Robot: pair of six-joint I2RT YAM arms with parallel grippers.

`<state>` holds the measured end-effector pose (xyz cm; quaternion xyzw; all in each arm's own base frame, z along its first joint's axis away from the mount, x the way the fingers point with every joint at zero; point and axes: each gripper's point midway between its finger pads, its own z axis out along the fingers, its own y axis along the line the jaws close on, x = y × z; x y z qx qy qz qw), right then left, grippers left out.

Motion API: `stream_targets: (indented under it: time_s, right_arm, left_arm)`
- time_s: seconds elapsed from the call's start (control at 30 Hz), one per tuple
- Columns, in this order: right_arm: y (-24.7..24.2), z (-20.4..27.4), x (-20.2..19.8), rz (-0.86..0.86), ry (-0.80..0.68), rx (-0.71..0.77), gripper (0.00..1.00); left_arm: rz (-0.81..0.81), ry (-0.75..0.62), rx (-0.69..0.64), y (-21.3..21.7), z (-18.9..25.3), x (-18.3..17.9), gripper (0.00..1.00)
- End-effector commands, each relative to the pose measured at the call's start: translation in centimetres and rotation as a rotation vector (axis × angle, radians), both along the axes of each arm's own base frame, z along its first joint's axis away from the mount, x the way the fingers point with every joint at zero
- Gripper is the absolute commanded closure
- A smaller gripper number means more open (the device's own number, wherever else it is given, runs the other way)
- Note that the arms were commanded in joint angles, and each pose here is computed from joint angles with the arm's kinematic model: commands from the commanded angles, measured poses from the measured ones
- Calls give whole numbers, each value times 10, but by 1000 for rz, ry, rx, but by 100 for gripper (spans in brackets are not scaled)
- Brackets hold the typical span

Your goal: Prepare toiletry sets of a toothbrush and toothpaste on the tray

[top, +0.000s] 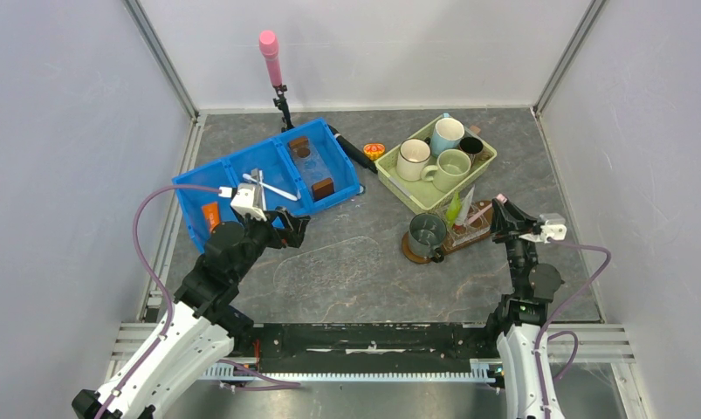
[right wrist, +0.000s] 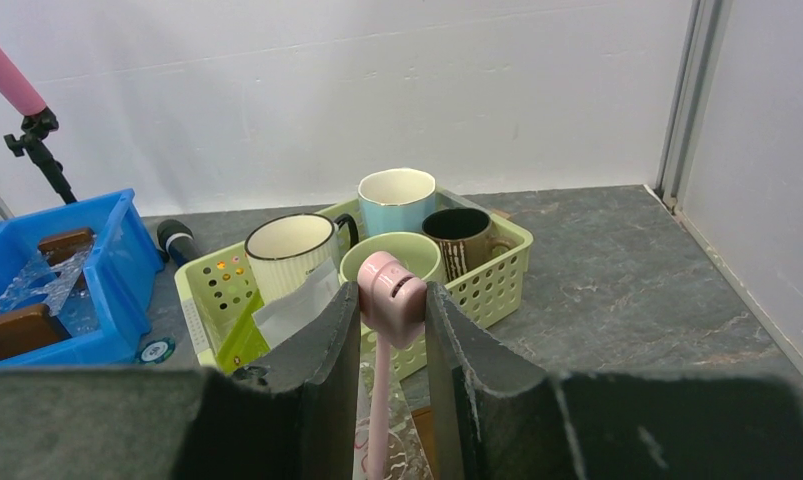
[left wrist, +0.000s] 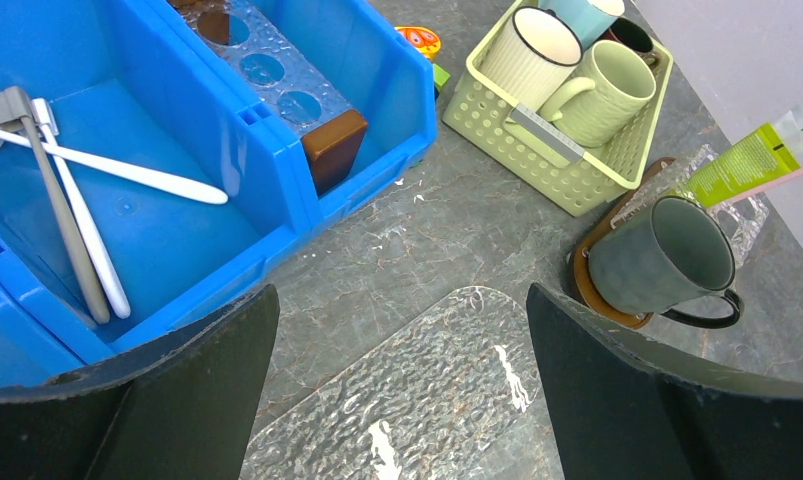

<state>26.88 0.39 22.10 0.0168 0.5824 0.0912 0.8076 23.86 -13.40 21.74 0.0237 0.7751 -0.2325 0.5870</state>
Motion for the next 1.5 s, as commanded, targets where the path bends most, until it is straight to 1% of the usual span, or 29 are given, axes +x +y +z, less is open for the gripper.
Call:
stream_targets:
  time_s: [0.0, 0.53, 0.87, 1.47]
  right_arm:
    - [1, -22, 0, 5, 27, -17, 82]
    - [4, -36, 1, 22, 54, -20, 78]
    - [4, -46, -2, 16, 54, -50, 77]
    - [5, -67, -3, 26, 108, -46, 72]
  left_arm:
    - [0, -59, 4, 1, 12, 3, 0]
    - [3, -64, 4, 3, 13, 2, 0]
    - [3, -65, 3, 3, 13, 2, 0]
    - [-5, -65, 2, 1, 13, 2, 0]
